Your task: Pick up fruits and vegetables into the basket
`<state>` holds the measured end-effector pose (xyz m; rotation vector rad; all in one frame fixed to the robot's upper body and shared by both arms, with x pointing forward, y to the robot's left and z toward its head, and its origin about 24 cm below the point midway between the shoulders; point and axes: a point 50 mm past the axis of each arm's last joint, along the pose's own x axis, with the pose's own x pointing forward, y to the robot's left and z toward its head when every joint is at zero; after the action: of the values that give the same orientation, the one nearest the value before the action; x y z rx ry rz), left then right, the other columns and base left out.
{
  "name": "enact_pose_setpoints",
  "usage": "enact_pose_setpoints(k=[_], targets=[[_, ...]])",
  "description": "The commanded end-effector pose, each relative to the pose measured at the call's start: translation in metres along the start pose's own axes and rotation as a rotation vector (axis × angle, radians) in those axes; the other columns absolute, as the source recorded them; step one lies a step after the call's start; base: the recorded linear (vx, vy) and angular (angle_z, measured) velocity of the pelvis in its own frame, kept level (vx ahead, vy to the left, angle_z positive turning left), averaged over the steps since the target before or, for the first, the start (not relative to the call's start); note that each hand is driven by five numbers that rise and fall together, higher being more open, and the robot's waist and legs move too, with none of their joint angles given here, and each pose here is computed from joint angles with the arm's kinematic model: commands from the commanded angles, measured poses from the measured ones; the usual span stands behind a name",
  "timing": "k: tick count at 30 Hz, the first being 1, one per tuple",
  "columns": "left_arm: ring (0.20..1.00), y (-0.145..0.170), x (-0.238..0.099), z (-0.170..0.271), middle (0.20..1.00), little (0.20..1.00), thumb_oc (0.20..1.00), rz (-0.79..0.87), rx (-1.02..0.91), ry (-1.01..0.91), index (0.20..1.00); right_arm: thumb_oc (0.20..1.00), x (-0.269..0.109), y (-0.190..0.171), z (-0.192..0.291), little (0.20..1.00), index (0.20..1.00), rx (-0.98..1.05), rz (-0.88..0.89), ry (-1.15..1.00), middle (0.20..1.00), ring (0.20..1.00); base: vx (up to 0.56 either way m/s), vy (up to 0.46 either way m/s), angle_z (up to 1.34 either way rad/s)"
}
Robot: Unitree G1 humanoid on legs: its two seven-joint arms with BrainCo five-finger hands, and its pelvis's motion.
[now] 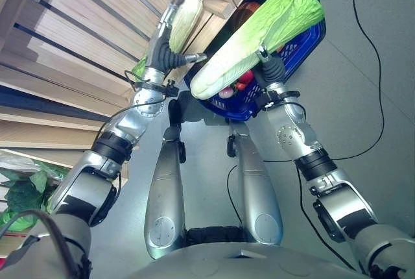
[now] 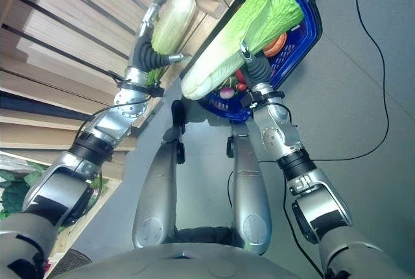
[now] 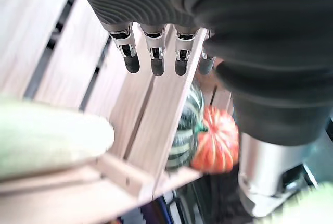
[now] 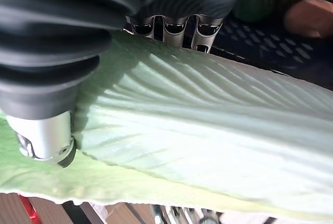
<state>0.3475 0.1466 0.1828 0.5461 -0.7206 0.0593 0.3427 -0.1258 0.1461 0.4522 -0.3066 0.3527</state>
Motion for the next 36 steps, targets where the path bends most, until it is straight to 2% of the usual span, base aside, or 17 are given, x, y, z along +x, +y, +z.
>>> enact_pose_setpoints(k=[1, 7, 9, 21, 36], targets=[[1.000, 0.016, 0.008, 0.006, 1.000, 1.000, 1.000, 0.134, -0.055, -0.034, 1.000, 0.200, 0.004, 0.011, 0.038, 0.200, 0.200, -0.026, 0.045, -0.195, 0.200, 0.200, 0.00, 0.000, 0.00], [1.000, 0.024, 0.009, -0.006, 1.000, 1.000, 1.000, 0.183, -0.054, 0.020, 1.000, 0.200, 0.008, -0.010, 0.038, 0.200, 0.200, -0.115, -0.083, -0.164, 0.200, 0.200, 0.00, 0.000, 0.00], [1.000, 0.026, 0.010, -0.011, 1.000, 1.000, 1.000, 0.196, -0.059, 0.036, 1.000, 0.200, 0.010, -0.027, 0.037, 0.200, 0.200, -0.183, -0.184, -0.120, 0.200, 0.200, 0.00, 0.000, 0.00], [1.000, 0.021, 0.023, -0.012, 1.000, 1.000, 1.000, 0.193, -0.061, 0.044, 1.000, 0.200, 0.020, -0.086, 0.035, 0.200, 0.200, -0.341, -0.500, 0.050, 0.200, 0.200, 0.00, 0.000, 0.00], [1.000, 0.014, 0.039, -0.003, 1.000, 1.000, 1.000, 0.169, -0.092, 0.017, 1.000, 0.200, 0.031, -0.107, 0.032, 0.200, 0.200, -0.554, -0.597, 0.262, 0.200, 0.200, 0.00, -0.001, 0.01]])
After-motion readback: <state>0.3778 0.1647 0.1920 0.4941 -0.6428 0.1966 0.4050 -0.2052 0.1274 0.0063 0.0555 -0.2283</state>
